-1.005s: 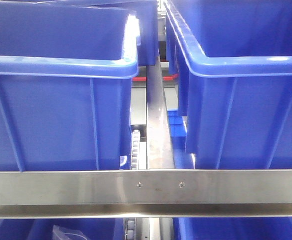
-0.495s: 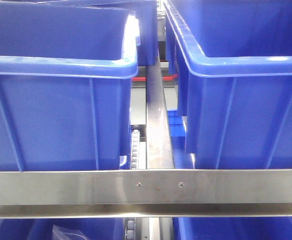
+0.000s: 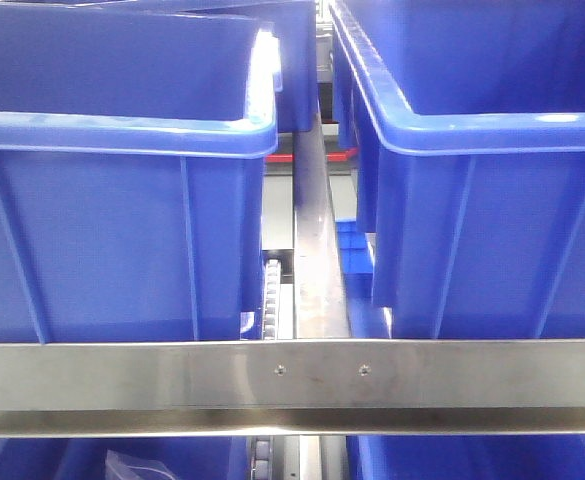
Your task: Place yellow foam block on left shelf second layer
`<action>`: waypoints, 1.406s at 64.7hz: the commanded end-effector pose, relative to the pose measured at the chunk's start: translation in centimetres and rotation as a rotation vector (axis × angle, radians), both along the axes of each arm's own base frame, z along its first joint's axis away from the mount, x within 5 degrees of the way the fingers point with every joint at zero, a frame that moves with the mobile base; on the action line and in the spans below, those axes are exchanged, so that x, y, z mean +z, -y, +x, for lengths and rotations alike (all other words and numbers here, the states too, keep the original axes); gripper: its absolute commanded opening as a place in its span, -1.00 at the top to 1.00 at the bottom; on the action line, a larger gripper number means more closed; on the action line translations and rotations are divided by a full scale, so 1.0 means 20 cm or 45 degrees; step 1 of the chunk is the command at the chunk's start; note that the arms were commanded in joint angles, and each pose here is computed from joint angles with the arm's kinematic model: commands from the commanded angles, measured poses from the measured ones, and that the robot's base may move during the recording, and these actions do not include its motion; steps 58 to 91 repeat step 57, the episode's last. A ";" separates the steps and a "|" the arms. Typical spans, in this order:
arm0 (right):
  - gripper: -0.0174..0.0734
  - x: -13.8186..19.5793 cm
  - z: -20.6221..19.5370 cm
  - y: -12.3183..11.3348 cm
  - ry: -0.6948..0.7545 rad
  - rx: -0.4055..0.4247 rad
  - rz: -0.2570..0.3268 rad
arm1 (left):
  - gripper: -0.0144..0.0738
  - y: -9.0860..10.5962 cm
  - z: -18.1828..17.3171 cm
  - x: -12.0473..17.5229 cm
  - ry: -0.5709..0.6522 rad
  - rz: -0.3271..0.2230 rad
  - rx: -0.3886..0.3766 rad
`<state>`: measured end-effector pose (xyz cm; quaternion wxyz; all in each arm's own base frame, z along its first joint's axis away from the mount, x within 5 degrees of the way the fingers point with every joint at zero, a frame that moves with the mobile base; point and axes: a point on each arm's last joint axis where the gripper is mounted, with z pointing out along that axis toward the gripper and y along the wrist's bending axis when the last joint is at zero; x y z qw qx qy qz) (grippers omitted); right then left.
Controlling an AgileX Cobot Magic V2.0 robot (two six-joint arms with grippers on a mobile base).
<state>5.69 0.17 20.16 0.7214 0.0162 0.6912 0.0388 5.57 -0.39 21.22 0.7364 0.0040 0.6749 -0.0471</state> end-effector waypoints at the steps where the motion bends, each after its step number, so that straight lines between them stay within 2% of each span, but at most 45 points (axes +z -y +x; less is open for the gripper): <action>1: 0.52 0.09 -0.02 0.00 0.181 -0.009 -0.001 | 0.39 0.00 0.00 0.00 0.089 -0.018 -0.002; 91: 0.52 0.09 -0.02 0.00 0.181 -0.009 -0.001 | 0.39 0.00 0.00 0.00 0.089 -0.018 -0.002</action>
